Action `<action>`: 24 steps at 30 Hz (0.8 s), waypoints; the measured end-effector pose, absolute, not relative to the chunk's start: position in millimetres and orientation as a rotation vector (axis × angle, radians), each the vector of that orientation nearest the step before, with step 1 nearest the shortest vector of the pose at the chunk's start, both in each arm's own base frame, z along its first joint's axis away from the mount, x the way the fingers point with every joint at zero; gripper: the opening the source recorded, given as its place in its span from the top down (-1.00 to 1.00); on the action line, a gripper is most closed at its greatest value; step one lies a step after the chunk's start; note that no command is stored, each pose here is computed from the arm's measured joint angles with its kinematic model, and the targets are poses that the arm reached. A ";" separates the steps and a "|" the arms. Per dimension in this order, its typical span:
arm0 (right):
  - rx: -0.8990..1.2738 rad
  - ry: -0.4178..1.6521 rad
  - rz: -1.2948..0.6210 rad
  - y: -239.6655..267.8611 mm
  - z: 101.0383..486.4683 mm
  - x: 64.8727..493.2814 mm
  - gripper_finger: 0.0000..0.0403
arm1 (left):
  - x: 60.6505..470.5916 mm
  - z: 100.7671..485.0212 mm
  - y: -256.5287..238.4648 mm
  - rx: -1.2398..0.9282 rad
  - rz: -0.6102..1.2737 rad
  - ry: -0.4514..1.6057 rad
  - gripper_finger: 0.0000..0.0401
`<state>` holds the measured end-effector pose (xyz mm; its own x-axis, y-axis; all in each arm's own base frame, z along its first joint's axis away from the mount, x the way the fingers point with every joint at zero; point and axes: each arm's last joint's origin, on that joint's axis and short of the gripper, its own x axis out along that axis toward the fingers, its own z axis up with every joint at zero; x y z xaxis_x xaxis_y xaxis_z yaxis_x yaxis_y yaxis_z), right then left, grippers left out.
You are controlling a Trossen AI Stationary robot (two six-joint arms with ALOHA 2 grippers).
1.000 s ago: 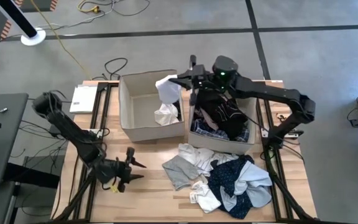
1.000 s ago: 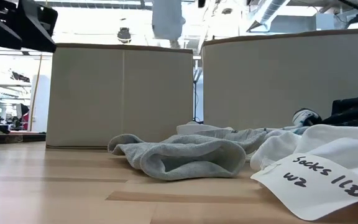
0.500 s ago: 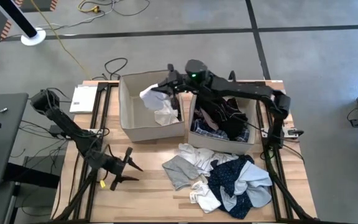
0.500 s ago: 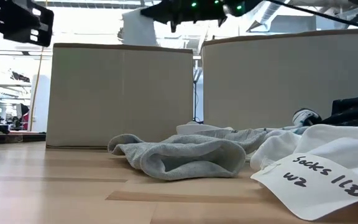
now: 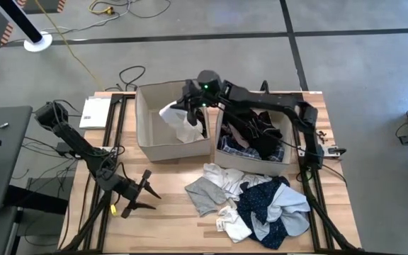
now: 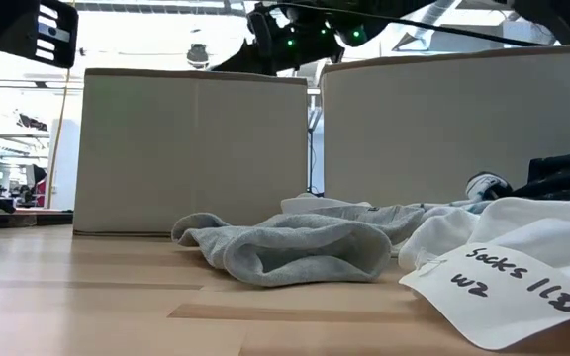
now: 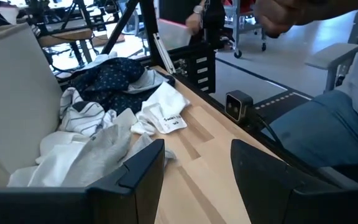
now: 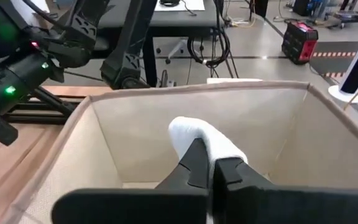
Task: Sort clothes
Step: Put the white sock into the left white laundry bin
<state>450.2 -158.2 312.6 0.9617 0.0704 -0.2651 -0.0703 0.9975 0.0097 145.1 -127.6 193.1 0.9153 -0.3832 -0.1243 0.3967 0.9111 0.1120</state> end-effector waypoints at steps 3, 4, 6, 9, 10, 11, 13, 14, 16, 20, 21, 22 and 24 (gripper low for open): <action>0.012 0.282 0.072 -157.5 312.6 449.4 0.94 | 145.1 192.6 -127.7 0.143 -0.406 0.104 0.10; 0.023 0.292 0.072 -157.2 311.6 449.1 0.94 | 145.1 192.5 -127.7 0.148 -0.406 0.104 0.10; 0.050 0.318 0.071 -156.6 309.2 448.5 0.93 | 145.1 192.7 -127.7 0.159 -0.407 0.100 0.10; 0.074 0.360 0.072 -155.8 305.2 447.1 0.91 | 145.1 193.3 -127.7 0.170 -0.407 0.092 0.10; 0.080 0.375 0.072 -155.6 303.8 446.5 0.90 | 145.1 193.3 -127.7 0.170 -0.407 0.091 0.10; 0.086 0.389 0.072 -155.4 302.5 446.0 0.88 | 145.1 193.3 -127.7 0.168 -0.407 0.092 0.10; 0.094 0.408 0.076 -153.9 300.5 445.7 0.82 | 145.1 193.3 -127.7 0.163 -0.407 0.093 0.10; 0.095 0.413 0.078 -152.7 300.0 445.9 0.78 | 145.1 193.3 -127.7 0.161 -0.406 0.094 0.10; 0.095 0.414 0.081 -151.1 299.9 446.4 0.69 | 145.1 193.2 -127.7 0.161 -0.406 0.095 0.10; 0.116 0.423 0.089 -145.8 299.3 447.9 0.51 | 145.1 193.2 -127.7 0.165 -0.406 0.094 0.10; 0.118 0.427 0.089 -145.3 299.3 447.6 0.46 | 145.1 193.2 -127.7 0.165 -0.406 0.094 0.10; 0.121 0.435 0.090 -145.1 299.2 446.9 0.41 | 145.1 193.2 -127.7 0.165 -0.406 0.094 0.10; 0.126 0.447 0.089 -145.3 298.2 446.1 0.30 | 145.1 193.1 -127.7 0.164 -0.406 0.094 0.10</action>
